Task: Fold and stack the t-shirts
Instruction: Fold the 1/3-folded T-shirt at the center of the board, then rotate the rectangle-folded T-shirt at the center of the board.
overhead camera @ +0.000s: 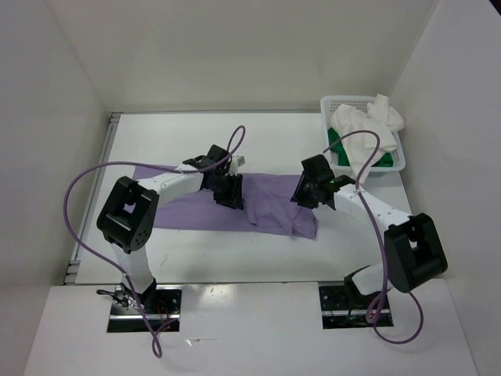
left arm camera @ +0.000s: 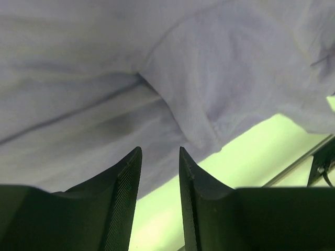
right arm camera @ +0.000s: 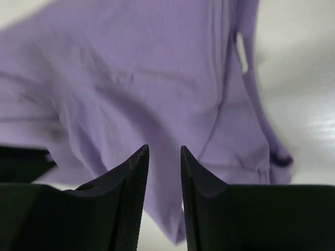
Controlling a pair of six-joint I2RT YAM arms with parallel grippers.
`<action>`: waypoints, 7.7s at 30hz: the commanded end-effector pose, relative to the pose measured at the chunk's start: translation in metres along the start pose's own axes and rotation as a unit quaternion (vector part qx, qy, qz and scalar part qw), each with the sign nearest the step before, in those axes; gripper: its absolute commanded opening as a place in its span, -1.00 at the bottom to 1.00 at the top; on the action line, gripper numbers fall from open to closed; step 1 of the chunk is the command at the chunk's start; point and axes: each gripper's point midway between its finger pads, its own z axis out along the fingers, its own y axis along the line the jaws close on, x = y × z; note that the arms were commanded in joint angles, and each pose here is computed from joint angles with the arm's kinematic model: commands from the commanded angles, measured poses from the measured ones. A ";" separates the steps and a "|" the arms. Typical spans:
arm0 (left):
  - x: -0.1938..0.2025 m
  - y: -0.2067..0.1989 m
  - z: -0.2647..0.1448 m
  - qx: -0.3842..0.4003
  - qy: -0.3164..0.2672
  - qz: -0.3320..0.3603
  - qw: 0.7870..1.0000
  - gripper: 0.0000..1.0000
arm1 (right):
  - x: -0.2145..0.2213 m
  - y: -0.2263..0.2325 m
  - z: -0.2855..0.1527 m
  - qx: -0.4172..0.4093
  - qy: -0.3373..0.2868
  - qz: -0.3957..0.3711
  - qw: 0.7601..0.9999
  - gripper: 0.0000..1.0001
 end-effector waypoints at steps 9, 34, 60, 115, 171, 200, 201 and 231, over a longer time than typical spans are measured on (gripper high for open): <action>0.021 -0.049 -0.004 0.079 0.004 0.002 0.997 -0.03 | -0.086 -0.014 0.029 0.056 -0.129 0.037 0.989 -0.24; 0.034 -0.040 0.022 0.055 0.011 -0.031 0.998 0.04 | -0.038 -0.043 0.059 0.076 -0.046 0.009 0.996 -0.48; 0.025 -0.058 0.004 0.051 -0.011 -0.022 0.998 -0.92 | -0.093 -0.033 0.056 0.092 -0.104 0.008 0.990 -0.95; -0.063 0.326 -0.086 -0.226 -0.202 -0.353 0.885 -0.56 | -0.023 0.027 0.101 0.000 -0.010 -0.051 0.999 -0.99; -0.057 0.121 -0.163 -0.089 -0.231 -0.191 0.950 -0.83 | -0.087 0.091 0.169 -0.003 -0.045 -0.094 0.995 -0.92; -0.064 0.076 -0.202 -0.049 -0.281 -0.152 0.946 -0.89 | 0.035 0.216 -0.031 -0.257 -0.017 -0.102 0.961 -0.53; -0.061 0.076 -0.205 -0.055 -0.283 -0.154 0.945 -0.89 | 0.070 0.232 -0.034 -0.278 0.010 -0.092 0.956 -0.53; 0.007 0.105 -0.221 -0.162 -0.263 -0.233 0.922 -0.46 | 0.270 0.307 0.107 -0.231 0.099 0.004 0.968 -0.53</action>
